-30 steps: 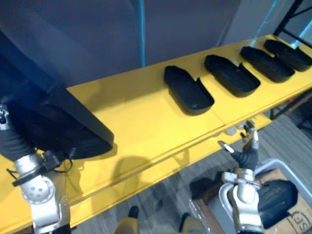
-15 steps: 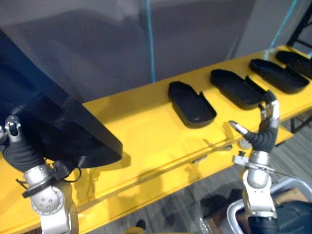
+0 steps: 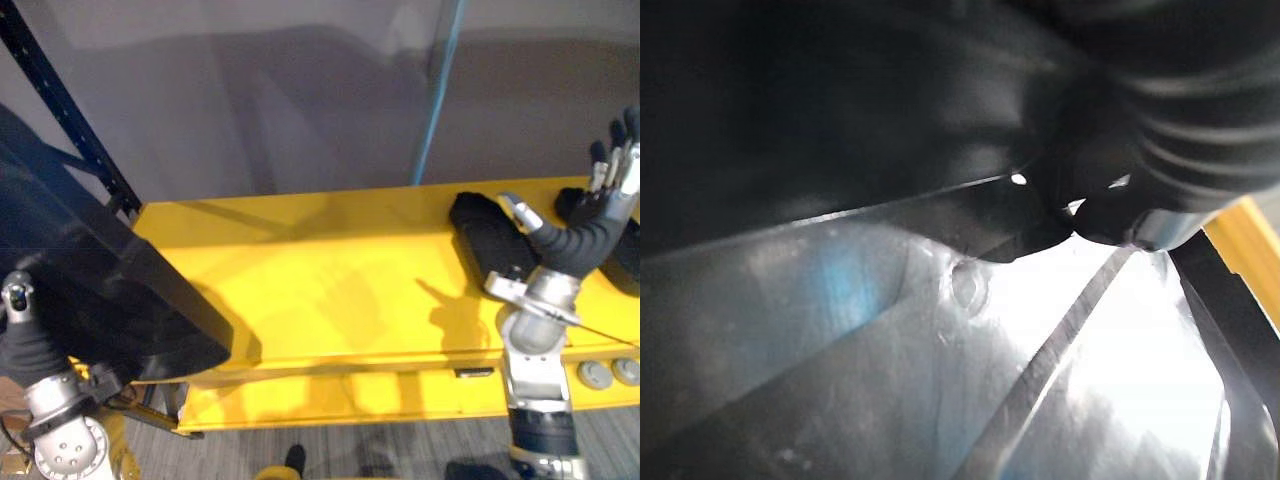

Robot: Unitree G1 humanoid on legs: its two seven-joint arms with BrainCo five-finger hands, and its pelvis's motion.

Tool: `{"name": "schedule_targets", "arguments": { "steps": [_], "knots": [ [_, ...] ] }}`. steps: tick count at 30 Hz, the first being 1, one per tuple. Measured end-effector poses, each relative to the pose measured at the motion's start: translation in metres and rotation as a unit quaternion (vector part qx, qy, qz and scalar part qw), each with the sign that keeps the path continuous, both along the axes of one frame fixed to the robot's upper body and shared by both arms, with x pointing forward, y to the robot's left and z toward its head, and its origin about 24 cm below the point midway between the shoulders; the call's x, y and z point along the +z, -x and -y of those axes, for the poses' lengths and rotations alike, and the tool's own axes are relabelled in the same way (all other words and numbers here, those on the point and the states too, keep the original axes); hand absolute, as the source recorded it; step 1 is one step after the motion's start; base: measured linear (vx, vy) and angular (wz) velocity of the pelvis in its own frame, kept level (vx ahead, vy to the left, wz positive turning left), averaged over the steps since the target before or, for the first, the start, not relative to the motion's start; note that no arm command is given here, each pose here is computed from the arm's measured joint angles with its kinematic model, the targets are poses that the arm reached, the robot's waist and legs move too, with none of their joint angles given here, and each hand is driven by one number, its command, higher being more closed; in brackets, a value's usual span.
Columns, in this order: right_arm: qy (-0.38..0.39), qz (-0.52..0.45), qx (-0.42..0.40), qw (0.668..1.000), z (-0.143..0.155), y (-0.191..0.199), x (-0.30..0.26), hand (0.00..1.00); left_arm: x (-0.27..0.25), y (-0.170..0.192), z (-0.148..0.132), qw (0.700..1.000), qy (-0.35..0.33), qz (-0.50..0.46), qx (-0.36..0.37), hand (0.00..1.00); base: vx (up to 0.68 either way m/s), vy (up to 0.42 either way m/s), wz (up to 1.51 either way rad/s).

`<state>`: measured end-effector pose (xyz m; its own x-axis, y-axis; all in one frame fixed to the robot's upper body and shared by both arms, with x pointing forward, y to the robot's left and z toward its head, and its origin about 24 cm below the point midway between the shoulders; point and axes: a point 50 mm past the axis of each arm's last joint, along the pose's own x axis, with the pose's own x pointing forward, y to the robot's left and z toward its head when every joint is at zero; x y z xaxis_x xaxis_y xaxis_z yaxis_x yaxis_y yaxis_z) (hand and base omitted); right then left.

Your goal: Walk over and take plastic housings, then place them on the shelf

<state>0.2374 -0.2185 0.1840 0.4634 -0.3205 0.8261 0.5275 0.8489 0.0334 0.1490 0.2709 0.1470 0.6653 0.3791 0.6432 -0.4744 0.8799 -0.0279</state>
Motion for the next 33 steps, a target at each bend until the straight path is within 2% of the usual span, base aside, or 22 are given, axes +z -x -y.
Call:
{"name": "schedule_targets", "arguments": {
  "steps": [2,3,9,16,21,23,29,33],
  "knots": [
    [-0.001,-0.012,-0.003,1.000,0.005,0.002,-0.004,0.00,0.001,-0.003,0.003,1.000,-0.009,-0.002,-0.018,1.00,-0.01,-0.007,-0.26],
    [-0.009,-0.036,0.035,0.999,0.013,0.013,-0.010,0.00,0.016,-0.017,0.009,0.998,-0.001,0.045,-0.052,1.00,0.00,-0.006,-0.13],
    [-0.009,-0.038,0.035,0.999,0.013,0.013,-0.010,0.00,0.015,-0.019,0.011,0.997,0.001,0.044,-0.058,1.00,0.00,0.000,0.00],
    [-0.047,-0.021,0.073,0.996,0.015,0.031,-0.009,0.00,0.004,-0.037,0.031,0.992,0.021,-0.018,-0.127,1.00,-0.01,0.004,-0.05],
    [-0.075,-0.050,0.085,0.992,0.015,0.029,-0.017,0.00,0.001,-0.070,0.063,0.970,0.029,-0.087,-0.225,1.00,0.00,0.006,-0.10],
    [-0.079,-0.057,0.086,0.992,0.015,0.028,-0.018,0.00,0.000,-0.077,0.067,0.965,0.025,-0.108,-0.239,1.00,0.03,-0.009,-0.11],
    [-0.075,-0.070,0.109,0.989,0.006,0.024,-0.021,0.00,-0.008,-0.098,0.067,0.958,0.004,-0.172,-0.229,1.00,-0.01,-0.007,-0.06],
    [-0.072,-0.075,0.121,0.987,0.003,0.023,-0.021,0.00,-0.007,-0.112,0.055,0.958,-0.032,-0.210,-0.194,1.00,-0.09,-0.011,-0.06]
  ]
}}
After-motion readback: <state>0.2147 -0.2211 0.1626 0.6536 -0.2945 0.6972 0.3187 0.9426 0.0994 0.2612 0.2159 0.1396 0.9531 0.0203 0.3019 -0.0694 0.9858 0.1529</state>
